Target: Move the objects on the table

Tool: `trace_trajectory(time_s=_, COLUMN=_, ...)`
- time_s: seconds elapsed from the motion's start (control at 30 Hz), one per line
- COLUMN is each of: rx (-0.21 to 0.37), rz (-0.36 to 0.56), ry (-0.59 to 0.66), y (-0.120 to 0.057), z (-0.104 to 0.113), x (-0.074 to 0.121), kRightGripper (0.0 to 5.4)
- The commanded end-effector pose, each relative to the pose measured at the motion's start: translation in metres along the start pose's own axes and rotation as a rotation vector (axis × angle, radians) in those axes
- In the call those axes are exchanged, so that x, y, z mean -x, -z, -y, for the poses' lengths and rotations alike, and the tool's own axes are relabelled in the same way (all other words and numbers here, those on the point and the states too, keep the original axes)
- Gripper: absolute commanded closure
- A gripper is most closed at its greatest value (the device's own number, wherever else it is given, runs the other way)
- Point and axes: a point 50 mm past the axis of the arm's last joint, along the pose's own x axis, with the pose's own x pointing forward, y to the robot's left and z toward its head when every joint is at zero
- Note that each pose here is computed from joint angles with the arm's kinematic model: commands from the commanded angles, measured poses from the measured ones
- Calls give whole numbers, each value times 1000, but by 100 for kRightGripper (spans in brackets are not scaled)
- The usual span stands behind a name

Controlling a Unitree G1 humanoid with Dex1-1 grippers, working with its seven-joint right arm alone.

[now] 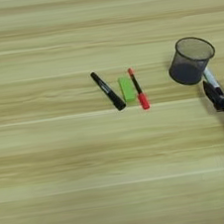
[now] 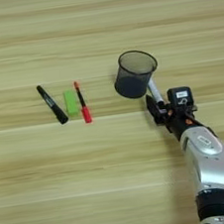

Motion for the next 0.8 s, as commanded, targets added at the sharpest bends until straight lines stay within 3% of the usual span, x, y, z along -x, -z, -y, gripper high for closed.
trace_trajectory(time_s=0.03, rx=50, rz=131, ry=-6, y=-38, z=3, x=-12, kRightGripper=177)
trace_trajectory(time_s=0.57, rx=77, rz=182, ry=-70, y=-56, z=-12, x=-26, kRightGripper=3)
trace_trajectory(time_s=0.8, rx=64, rz=192, ry=-92, y=-61, z=-17, x=-37, kRightGripper=3)
